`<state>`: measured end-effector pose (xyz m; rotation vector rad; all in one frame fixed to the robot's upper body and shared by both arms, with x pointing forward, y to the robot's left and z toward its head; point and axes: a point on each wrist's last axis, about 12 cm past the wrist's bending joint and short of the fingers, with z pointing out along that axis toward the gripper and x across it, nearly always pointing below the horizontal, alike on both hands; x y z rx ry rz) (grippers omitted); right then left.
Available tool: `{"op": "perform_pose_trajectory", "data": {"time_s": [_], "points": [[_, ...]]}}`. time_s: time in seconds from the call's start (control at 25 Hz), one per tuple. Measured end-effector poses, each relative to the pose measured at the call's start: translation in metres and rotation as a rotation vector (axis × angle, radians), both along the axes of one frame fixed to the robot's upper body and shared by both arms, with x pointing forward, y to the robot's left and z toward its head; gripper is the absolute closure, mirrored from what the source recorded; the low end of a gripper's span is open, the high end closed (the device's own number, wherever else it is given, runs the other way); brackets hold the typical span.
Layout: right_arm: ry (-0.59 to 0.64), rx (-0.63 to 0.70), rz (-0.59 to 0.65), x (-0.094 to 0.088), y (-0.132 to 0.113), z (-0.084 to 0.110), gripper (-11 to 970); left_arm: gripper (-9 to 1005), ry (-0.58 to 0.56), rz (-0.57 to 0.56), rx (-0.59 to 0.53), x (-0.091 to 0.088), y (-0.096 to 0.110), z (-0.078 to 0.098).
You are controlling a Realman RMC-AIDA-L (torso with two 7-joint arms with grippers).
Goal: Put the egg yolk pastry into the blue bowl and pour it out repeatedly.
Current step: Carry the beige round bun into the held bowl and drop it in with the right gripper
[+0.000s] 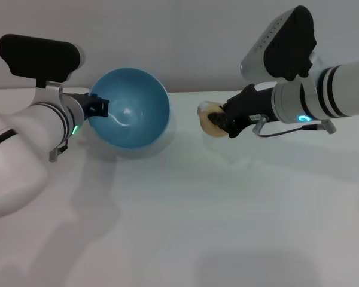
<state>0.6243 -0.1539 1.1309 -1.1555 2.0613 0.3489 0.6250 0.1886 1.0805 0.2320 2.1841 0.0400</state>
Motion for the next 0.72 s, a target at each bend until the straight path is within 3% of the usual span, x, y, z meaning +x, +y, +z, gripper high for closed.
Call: {"op": "perform_pose_trajectory", "data": {"time_s": [0.72], "points": [[-0.002, 0.003, -0.006, 0.0004, -0.002, 0.0003, 916, 983, 0.011, 0.004, -0.001, -0.0017, -0.0002, -0.0033]]}}
